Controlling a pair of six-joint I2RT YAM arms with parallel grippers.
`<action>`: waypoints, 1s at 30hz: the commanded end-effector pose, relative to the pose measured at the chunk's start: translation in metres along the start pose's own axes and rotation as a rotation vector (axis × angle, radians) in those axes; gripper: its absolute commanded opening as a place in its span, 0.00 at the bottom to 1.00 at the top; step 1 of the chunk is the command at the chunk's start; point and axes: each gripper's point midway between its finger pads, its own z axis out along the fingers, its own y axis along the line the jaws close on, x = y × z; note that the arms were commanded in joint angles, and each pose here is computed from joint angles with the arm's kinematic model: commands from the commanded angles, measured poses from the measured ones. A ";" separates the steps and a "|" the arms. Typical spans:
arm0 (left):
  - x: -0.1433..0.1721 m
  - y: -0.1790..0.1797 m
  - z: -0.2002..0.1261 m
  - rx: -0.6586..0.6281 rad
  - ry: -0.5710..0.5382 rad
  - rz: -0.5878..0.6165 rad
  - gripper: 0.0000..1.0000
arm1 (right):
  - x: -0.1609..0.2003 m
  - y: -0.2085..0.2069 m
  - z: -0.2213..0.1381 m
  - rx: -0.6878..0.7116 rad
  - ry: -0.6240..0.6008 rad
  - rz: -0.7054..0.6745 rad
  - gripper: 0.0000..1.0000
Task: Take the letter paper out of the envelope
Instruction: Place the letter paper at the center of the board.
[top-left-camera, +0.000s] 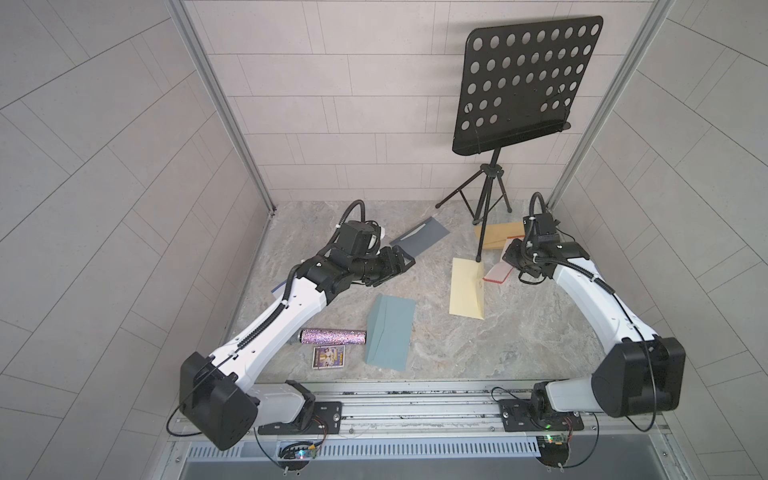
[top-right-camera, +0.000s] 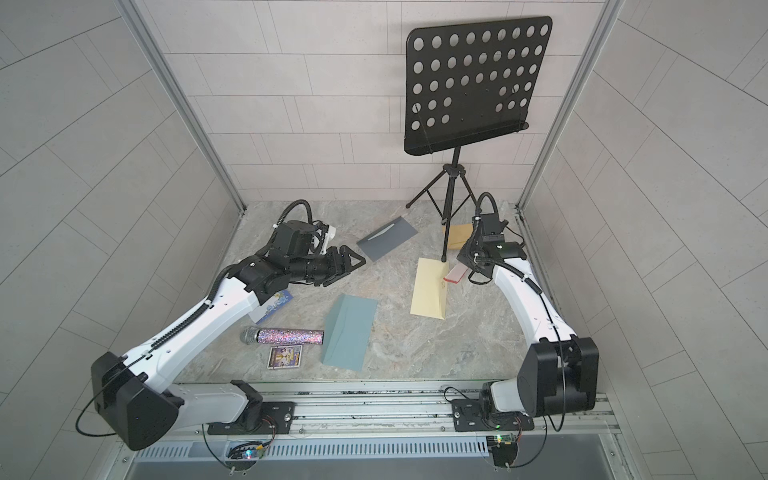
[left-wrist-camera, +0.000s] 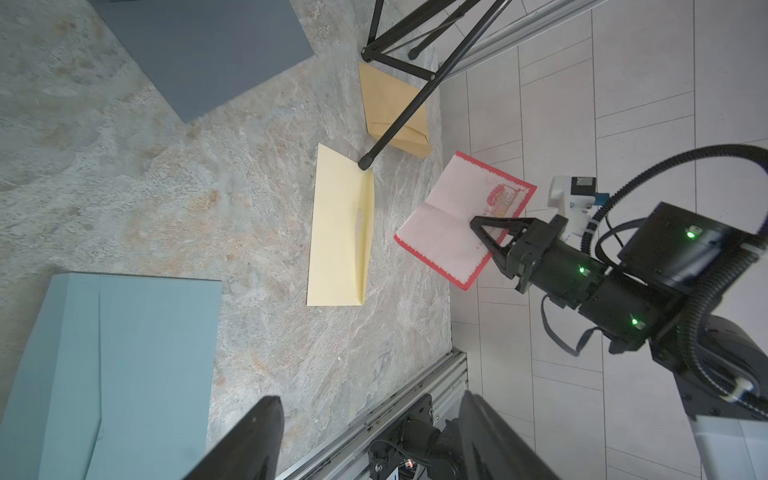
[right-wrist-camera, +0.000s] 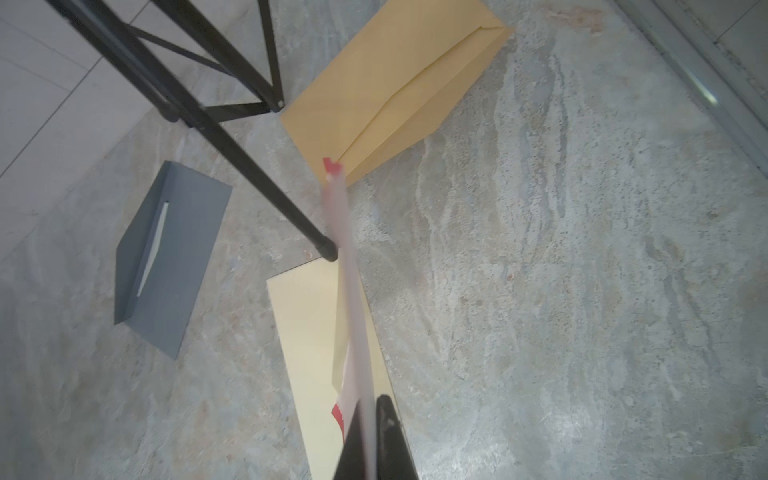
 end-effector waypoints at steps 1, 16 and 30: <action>0.008 0.000 -0.010 -0.006 0.002 0.039 0.74 | -0.014 -0.012 0.018 0.023 -0.037 0.009 0.00; 0.007 -0.014 -0.029 0.015 -0.010 0.067 0.76 | 0.003 -0.047 0.086 -0.031 0.143 0.115 0.00; 0.005 -0.012 -0.024 0.004 -0.005 0.053 0.76 | 0.022 -0.099 0.109 0.319 0.280 -0.087 0.00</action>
